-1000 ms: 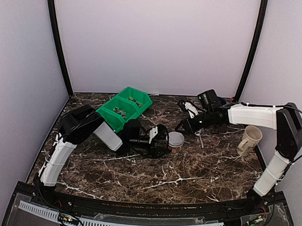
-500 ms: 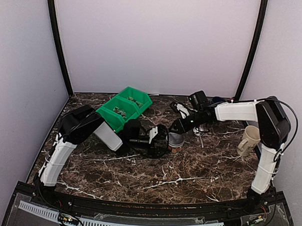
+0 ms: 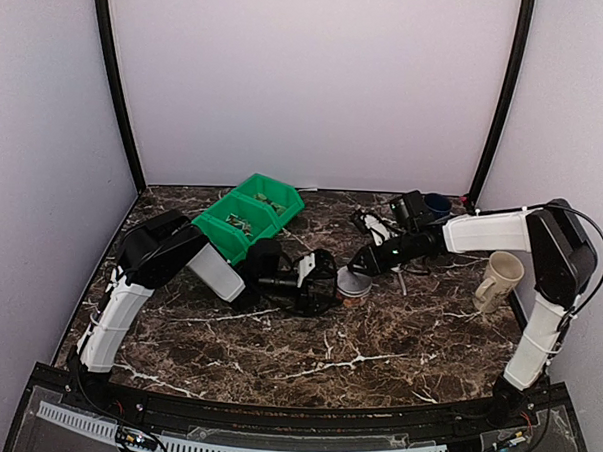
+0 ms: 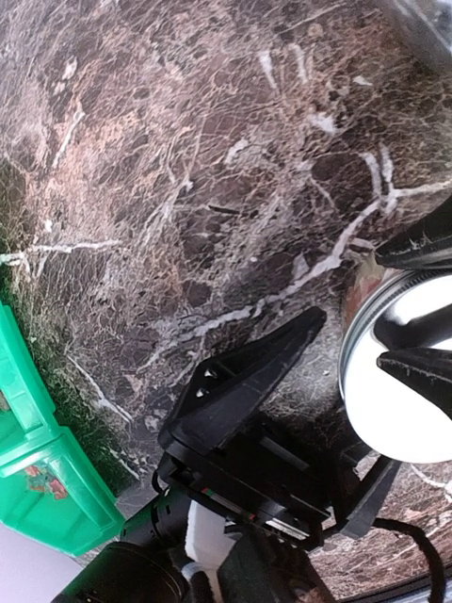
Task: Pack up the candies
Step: Rotate the bottle lid from the packing bottle.
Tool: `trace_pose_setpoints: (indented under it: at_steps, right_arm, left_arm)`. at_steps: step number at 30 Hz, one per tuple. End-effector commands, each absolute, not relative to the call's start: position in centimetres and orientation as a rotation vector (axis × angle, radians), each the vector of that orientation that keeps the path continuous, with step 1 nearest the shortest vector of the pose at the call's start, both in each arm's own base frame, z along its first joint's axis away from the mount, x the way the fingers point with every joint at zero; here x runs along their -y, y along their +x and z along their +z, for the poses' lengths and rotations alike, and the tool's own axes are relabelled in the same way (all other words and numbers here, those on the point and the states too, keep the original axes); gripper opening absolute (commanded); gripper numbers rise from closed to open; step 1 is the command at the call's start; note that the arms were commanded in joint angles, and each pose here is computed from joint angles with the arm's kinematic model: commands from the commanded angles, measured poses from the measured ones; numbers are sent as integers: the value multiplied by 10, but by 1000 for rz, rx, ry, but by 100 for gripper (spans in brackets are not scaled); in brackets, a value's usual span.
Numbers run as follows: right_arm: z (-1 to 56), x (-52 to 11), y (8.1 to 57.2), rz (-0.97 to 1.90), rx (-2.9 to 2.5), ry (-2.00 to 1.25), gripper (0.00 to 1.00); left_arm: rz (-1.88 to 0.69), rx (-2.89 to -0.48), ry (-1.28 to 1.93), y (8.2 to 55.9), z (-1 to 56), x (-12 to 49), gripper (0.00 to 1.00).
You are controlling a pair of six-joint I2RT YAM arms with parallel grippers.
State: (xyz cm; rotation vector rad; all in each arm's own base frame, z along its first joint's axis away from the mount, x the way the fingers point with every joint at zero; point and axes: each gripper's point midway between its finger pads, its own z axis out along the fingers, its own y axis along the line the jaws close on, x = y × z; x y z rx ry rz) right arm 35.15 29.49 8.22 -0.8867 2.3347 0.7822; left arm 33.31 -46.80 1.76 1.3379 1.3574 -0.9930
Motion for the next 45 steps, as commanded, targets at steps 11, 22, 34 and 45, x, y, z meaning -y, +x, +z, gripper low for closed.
trace_pose_setpoints:
  at_steps: [11,22,34,45]
  right_arm:
    - [74,-274,314,761,-2408,-864,29]
    - [76,-275,326,723,-2386,-867,29]
    - [83,-277,329,725,-2361,-877,30]
    - [82,-277,328,727,-2352,-877,30]
  left_arm:
    - [-835,-1813,1566,289,-150,404,81]
    - [-1004,-1748,1661,265,-141,417,99]
    - [-1223,-1738,1736,250,-143,431,99]
    - [-1259,-1727,1708,249,-145,446,98]
